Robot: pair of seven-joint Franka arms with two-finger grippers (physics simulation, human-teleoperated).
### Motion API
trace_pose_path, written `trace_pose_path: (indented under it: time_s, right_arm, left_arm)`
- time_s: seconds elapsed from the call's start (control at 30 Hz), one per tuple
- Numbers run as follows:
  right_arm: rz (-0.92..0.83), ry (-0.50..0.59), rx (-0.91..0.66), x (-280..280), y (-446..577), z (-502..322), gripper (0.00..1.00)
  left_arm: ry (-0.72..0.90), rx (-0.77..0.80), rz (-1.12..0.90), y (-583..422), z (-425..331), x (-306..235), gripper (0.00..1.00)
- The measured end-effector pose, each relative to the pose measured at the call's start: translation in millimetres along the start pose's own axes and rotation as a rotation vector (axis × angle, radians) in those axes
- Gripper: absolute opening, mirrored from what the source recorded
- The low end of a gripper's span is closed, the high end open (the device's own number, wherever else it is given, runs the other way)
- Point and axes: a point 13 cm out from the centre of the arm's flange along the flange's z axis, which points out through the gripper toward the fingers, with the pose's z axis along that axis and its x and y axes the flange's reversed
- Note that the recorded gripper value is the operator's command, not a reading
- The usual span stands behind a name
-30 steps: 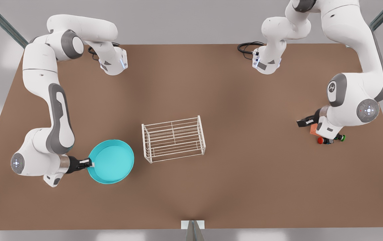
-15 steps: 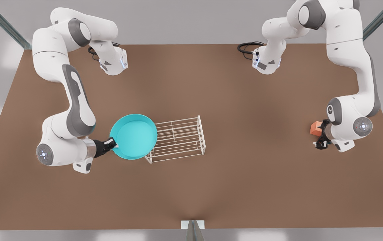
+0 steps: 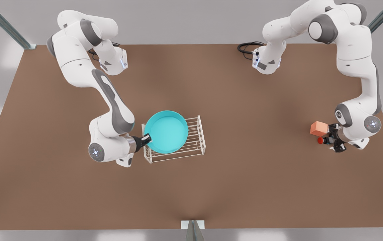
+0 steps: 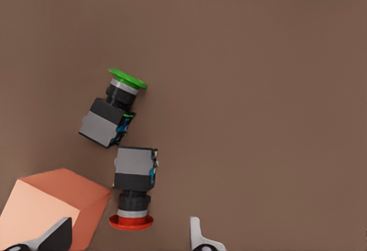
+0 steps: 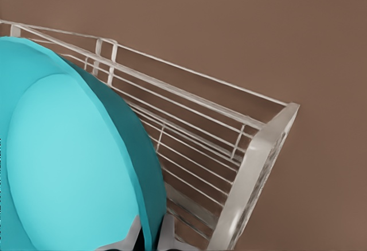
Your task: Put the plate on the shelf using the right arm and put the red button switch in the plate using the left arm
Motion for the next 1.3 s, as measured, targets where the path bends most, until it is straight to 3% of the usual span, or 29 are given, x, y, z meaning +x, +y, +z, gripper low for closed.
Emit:
trace_pose_path:
  time_s: [0.23,0.27,0.3,0.4,0.53,0.6,0.67,0.77,1.0,1.3]
  right_arm:
    - [0.022,-0.049,-0.013,-14.3,13.8,2.3,0.32]
    - [0.026,-0.053,-0.012,-15.0,13.7,2.1,0.87]
    - [0.03,-0.057,-0.011,-15.6,13.5,1.1,1.0]
    - [0.032,-0.091,0.005,-16.8,18.2,-19.7,1.0]
    - [0.007,-0.304,0.128,2.0,56.3,-172.1,1.0]
    - [0.063,-0.339,0.282,27.4,4.2,-225.6,1.0]
    - [0.175,-0.275,0.425,67.2,-91.3,-237.3,1.0]
    - [0.272,-0.196,0.518,113.3,-164.5,-248.8,1.0]
    - [0.288,-0.106,0.595,140.6,-190.7,-254.6,1.0]
    - [0.275,-0.071,0.611,147.1,-194.6,-253.5,1.0]
  left_arm:
    - [-0.006,0.031,-0.01,-2.3,17.2,-27.6,1.0]
    - [-0.002,0.028,-0.005,-1.4,21.8,-25.0,1.0]
    - [0.001,0.026,0.001,-1.1,26.1,-22.7,1.0]
    - [0.003,0.025,0.011,-0.5,36.6,-21.7,1.0]
    - [0.001,0.034,0.021,-2.4,42.1,-22.9,1.0]
    - [-0.003,0.041,0.019,-1.9,42.0,-30.5,1.0]
    - [-0.004,0.043,0.019,0.3,43.3,-35.3,1.0]
    - [-0.002,0.039,0.026,2.9,47.8,-35.2,1.0]
    - [0.001,0.033,0.04,4.3,60.2,-33.9,1.0]
    - [0.008,0.028,0.05,5.3,68.4,-30.4,1.0]
